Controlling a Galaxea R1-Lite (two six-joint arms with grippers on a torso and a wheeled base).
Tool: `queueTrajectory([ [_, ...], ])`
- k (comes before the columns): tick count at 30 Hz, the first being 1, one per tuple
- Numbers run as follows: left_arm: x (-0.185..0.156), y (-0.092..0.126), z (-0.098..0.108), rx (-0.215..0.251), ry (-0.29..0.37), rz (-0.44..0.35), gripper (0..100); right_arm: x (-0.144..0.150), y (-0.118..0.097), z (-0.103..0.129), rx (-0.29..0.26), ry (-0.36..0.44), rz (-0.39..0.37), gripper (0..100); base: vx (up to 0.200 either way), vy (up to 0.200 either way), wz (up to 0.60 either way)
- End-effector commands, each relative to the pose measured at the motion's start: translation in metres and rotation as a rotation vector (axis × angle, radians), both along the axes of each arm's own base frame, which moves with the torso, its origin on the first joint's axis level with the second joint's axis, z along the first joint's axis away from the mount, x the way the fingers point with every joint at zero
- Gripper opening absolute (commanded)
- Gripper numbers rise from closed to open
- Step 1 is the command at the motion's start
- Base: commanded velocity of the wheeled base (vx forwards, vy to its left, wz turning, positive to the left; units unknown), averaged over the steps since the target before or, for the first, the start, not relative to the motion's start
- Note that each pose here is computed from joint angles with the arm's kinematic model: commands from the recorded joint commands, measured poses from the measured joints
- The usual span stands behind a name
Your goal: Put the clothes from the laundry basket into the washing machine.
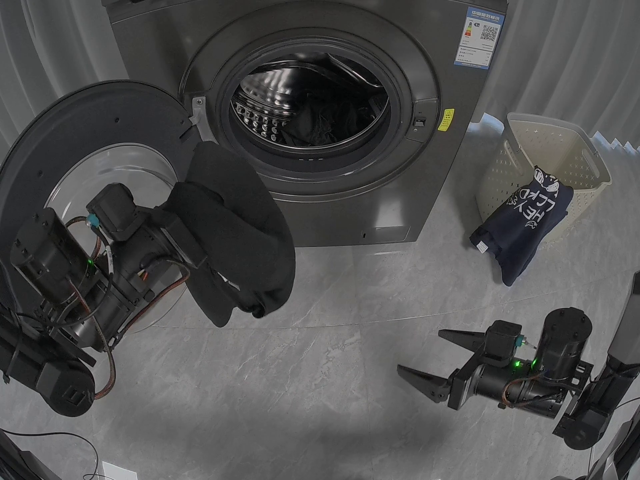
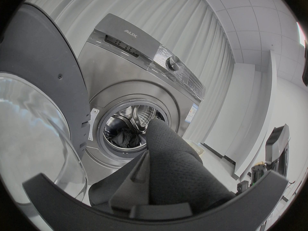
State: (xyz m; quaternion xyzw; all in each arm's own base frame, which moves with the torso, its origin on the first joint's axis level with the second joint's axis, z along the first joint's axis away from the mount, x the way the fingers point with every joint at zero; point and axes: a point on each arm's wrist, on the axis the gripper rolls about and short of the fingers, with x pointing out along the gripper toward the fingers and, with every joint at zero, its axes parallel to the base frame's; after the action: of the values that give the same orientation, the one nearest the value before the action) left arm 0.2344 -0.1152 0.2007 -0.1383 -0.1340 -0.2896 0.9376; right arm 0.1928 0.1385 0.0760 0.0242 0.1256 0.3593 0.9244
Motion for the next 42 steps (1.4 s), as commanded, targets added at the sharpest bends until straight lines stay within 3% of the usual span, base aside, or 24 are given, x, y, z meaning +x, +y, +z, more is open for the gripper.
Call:
queueTrajectory([
  [1,-0.004,0.000,-0.009,0.048,0.019,0.002,0,0.021,-0.006,0.009,0.034,-0.053,-0.103,100,0.000,0.000,0.00],
  [3,-0.004,0.000,-0.011,0.057,0.023,0.000,0,0.024,-0.006,0.013,0.050,-0.067,-0.121,100,0.000,0.000,0.00],
  [7,-0.006,-0.003,-0.018,0.122,0.042,-0.005,0,0.038,-0.003,0.023,0.100,-0.107,-0.187,100,0.000,0.000,0.00],
  [13,-0.007,-0.004,-0.023,0.173,0.061,-0.004,0,0.043,0.001,0.031,0.135,-0.134,-0.197,100,0.200,0.000,0.00],
  [27,-0.005,-0.007,-0.035,0.197,0.099,-0.019,0,0.038,0.005,0.030,0.137,-0.127,-0.180,100,0.200,0.000,0.00],
  [42,0.000,-0.012,-0.042,0.189,0.084,-0.022,0,0.033,0.007,0.032,0.139,-0.125,-0.165,100,0.173,0.000,0.00],
])
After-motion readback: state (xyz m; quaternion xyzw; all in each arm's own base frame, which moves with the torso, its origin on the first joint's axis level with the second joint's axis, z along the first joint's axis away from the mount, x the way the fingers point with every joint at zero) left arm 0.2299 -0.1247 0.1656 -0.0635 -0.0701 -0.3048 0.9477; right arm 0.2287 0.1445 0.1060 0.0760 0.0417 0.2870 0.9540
